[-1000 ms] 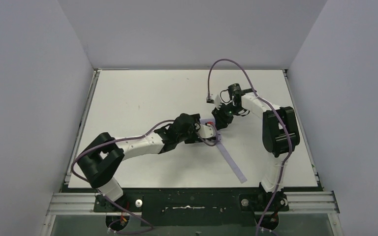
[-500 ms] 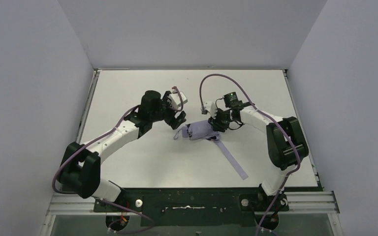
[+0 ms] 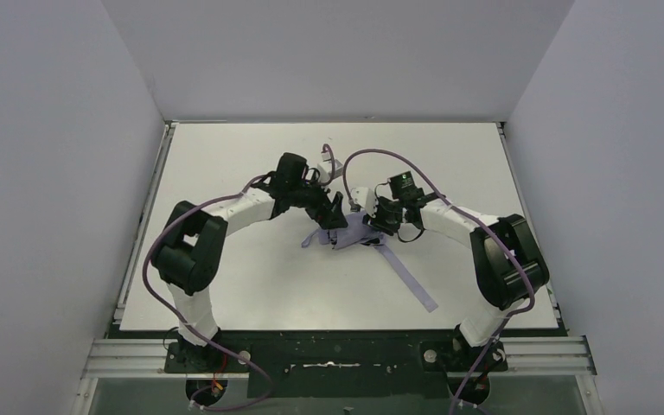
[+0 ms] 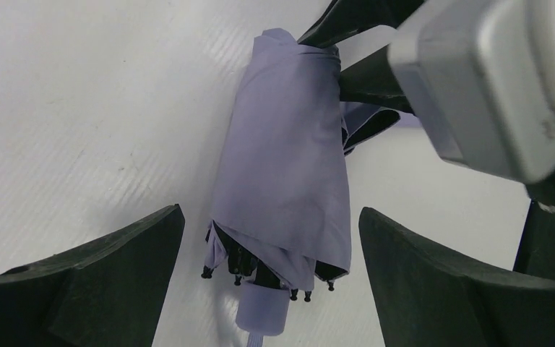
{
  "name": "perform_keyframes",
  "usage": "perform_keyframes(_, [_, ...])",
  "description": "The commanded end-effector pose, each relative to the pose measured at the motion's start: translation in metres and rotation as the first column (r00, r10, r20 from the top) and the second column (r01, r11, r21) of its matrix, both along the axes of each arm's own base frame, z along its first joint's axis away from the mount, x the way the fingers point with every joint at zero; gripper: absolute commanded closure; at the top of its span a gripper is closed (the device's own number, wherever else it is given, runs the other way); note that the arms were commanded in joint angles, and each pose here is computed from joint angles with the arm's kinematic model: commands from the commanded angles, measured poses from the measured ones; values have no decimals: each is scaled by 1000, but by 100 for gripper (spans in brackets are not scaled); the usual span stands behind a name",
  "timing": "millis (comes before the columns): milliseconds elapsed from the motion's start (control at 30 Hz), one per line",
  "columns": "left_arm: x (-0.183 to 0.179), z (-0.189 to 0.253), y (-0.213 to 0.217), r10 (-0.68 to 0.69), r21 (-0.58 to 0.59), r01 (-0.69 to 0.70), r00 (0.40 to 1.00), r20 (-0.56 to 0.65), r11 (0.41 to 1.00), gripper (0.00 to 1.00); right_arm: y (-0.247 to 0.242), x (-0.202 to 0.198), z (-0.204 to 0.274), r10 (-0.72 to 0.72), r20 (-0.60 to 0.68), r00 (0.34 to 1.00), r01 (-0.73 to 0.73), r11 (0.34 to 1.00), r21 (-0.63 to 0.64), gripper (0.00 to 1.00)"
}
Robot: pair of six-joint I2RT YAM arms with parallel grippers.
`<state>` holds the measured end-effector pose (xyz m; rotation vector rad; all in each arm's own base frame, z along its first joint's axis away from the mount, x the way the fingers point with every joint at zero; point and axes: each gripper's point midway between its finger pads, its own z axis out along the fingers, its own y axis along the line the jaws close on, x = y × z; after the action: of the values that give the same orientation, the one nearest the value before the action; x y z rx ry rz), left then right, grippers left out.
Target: Put away the umbrella
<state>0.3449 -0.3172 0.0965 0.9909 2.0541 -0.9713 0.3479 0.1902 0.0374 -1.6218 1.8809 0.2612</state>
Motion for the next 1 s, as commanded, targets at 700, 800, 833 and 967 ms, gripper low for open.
perform_keyframes(700, [-26,-64,-31,-125,84,148,965,-230,985,11,-13,-14,-27,-14,-56,998,9,996,-86,88])
perform_keyframes(800, [-32,-71,-31,-140,101,168,960,-241,981,13,-13,-12,-26,-25,-61,998,20,996,-83,88])
perform_keyframes(833, [-34,-73,-31,-145,108,175,959,-244,979,14,-12,-12,-26,-24,-62,998,18,996,-84,88])
perform_keyframes(967, [-37,-76,-32,-162,117,196,954,-251,974,27,-12,-12,-26,-26,-60,998,21,996,-81,88])
